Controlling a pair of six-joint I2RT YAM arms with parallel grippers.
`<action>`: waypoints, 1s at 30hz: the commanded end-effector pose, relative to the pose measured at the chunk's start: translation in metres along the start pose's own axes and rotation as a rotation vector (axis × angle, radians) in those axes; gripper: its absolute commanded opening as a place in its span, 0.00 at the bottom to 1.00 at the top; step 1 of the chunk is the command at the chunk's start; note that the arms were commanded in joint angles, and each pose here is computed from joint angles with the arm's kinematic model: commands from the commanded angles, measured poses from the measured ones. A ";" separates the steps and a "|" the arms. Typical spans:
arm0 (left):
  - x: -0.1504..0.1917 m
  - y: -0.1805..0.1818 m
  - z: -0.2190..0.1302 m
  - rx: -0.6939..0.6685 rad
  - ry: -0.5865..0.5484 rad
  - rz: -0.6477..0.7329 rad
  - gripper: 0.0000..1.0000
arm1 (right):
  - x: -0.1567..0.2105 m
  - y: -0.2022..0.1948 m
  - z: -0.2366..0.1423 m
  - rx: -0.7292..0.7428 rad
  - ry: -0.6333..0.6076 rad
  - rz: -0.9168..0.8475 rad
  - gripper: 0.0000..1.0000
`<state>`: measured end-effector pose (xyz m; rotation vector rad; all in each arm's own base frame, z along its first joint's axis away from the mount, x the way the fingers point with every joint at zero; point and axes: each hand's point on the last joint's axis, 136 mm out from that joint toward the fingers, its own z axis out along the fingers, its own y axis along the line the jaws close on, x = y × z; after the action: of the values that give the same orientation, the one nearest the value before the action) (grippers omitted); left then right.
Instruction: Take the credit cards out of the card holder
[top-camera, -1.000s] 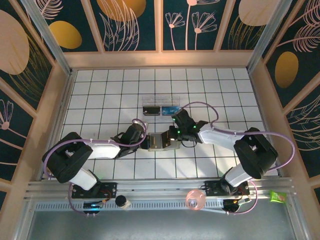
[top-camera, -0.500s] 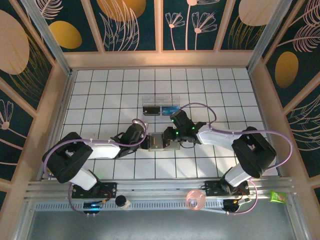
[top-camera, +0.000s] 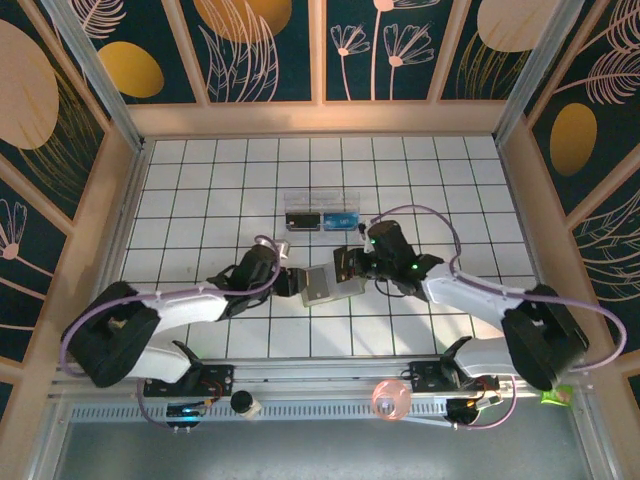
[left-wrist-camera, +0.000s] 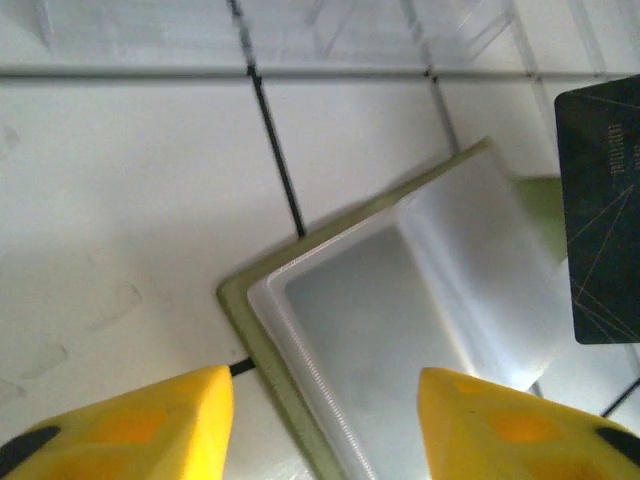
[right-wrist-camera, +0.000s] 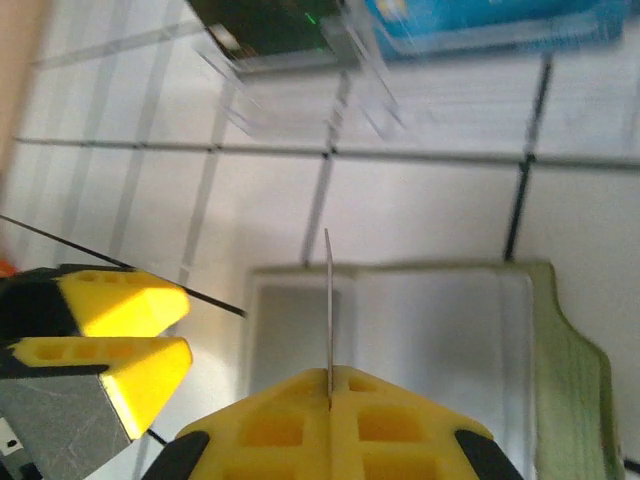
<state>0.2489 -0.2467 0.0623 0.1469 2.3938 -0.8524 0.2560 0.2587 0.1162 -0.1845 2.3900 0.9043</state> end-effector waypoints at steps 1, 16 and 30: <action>-0.024 -0.028 -0.021 0.169 -0.083 0.013 0.59 | -0.026 0.029 -0.016 -0.151 -0.128 -0.102 0.00; -0.063 -0.104 -0.090 0.769 -0.274 0.017 0.51 | -0.038 0.103 -0.067 -0.715 -0.291 -0.087 0.00; -0.065 -0.112 -0.096 0.837 -0.277 0.000 0.43 | -0.041 0.121 -0.065 -0.809 -0.292 -0.042 0.00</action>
<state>0.2290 -0.2716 0.2041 0.2866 1.7353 -1.6545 0.2255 0.3023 0.2288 -0.3416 1.7244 1.6597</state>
